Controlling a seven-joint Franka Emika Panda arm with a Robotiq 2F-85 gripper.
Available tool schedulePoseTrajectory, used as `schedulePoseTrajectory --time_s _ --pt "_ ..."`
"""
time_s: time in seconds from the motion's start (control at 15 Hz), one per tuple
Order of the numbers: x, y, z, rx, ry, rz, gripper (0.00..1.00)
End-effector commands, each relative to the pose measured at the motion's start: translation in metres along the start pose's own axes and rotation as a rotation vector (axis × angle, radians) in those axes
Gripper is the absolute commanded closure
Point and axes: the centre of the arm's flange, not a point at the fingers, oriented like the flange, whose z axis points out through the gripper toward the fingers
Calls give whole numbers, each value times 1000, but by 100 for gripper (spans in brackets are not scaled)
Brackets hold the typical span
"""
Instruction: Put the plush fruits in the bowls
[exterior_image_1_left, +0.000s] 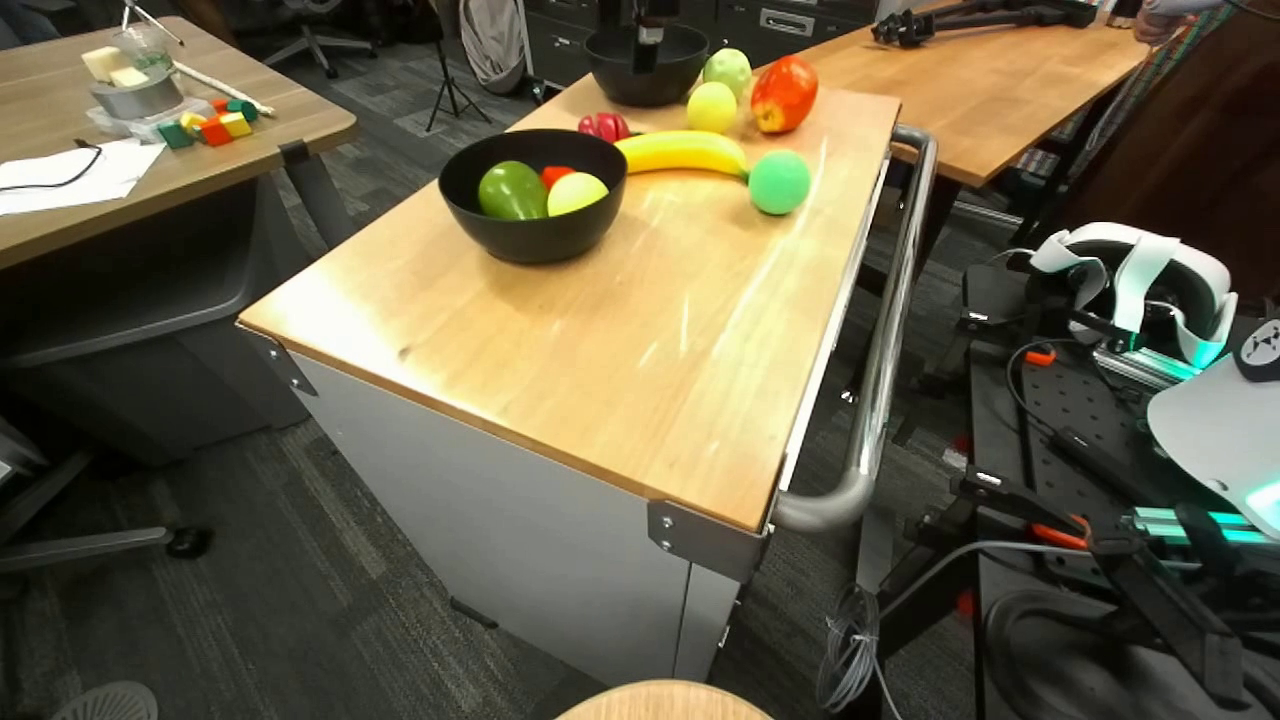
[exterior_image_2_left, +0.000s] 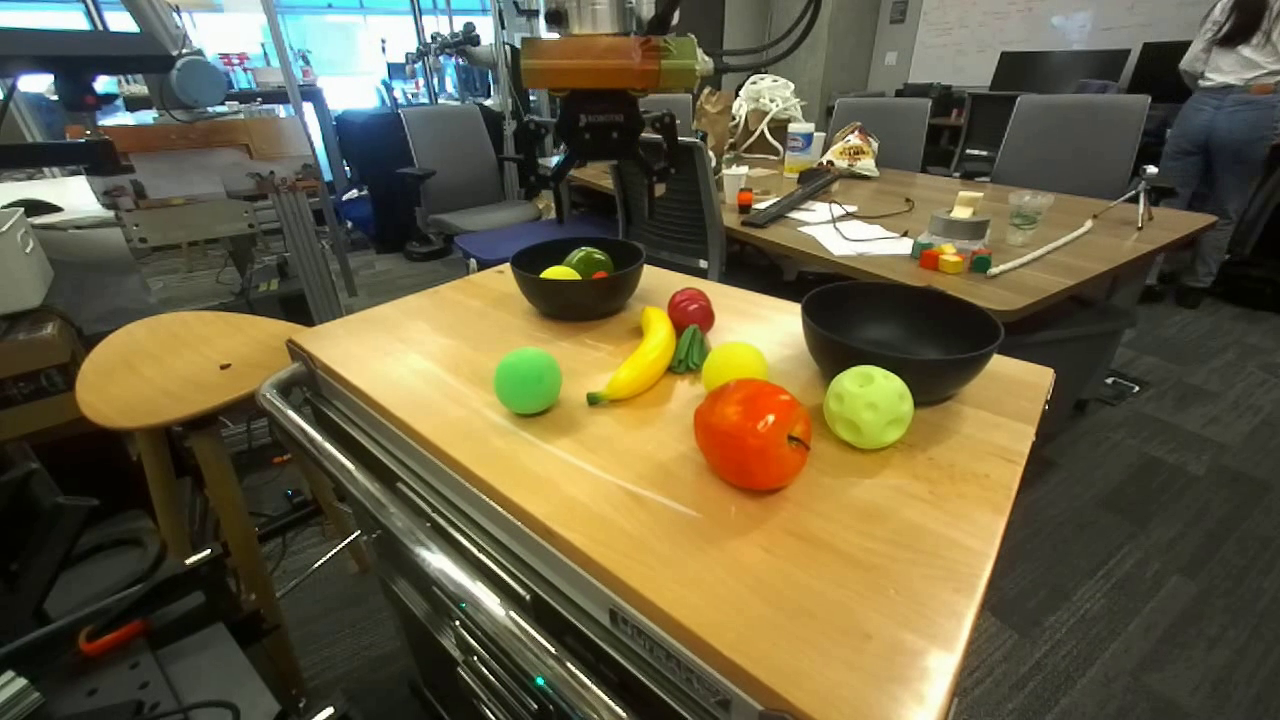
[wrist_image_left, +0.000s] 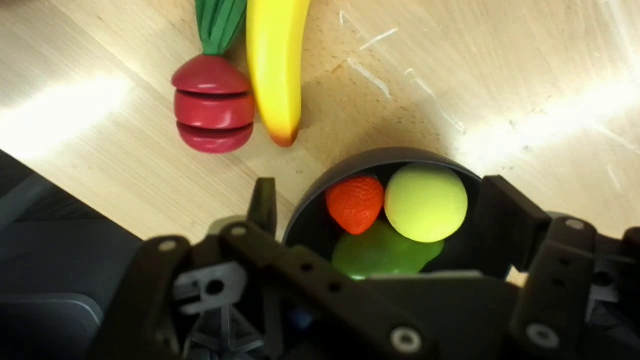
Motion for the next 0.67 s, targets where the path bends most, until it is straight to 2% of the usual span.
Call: schedulePoseTrajectory --time_s 0.0,0.33,0.6 --pt "-3 35 2 16 42 70 0" --pt "-10 77 15 11 103 163 0" --pt "-13 100 38 5 87 204 0"
